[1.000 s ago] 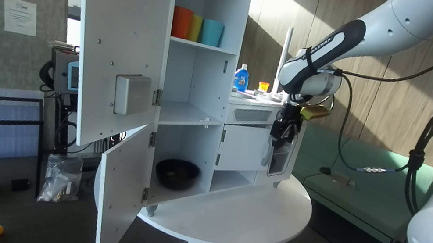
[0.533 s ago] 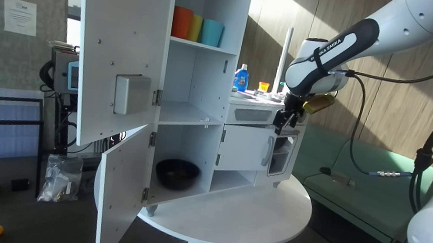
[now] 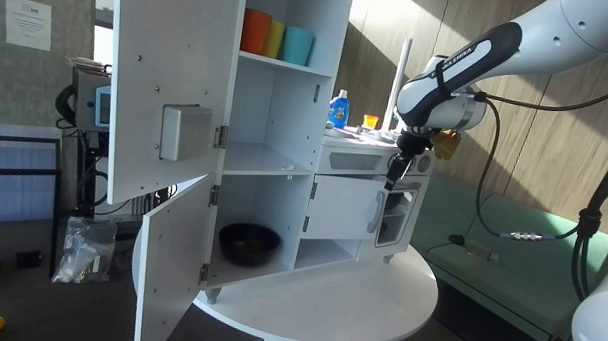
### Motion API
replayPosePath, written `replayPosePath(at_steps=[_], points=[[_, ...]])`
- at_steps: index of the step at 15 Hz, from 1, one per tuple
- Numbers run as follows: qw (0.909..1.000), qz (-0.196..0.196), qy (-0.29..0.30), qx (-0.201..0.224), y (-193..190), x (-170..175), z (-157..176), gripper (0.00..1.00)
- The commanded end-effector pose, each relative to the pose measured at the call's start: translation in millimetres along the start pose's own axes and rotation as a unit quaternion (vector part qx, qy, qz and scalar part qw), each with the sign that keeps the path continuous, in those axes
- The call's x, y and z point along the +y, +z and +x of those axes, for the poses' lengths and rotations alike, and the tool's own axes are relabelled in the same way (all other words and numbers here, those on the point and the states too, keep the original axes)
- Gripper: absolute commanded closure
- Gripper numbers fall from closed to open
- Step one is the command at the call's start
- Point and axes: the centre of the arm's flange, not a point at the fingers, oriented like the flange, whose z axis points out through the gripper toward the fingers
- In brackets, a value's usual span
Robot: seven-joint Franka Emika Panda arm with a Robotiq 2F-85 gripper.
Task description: Open the cabinet and oven doors.
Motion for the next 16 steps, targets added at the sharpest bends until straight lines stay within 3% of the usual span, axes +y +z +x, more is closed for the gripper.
replayPosePath(at_steps=[1, 9, 16], points=[[0.9982, 0.010, -0.058, 0.013, 1.9, 14.7, 12.1, 0.00], [0.9952, 0.011, -0.097, -0.010, 25.2, 10.2, 46.0, 0.00], [0.9934, 0.026, -0.105, -0.037, 21.6, -31.1, 35.0, 0.00]])
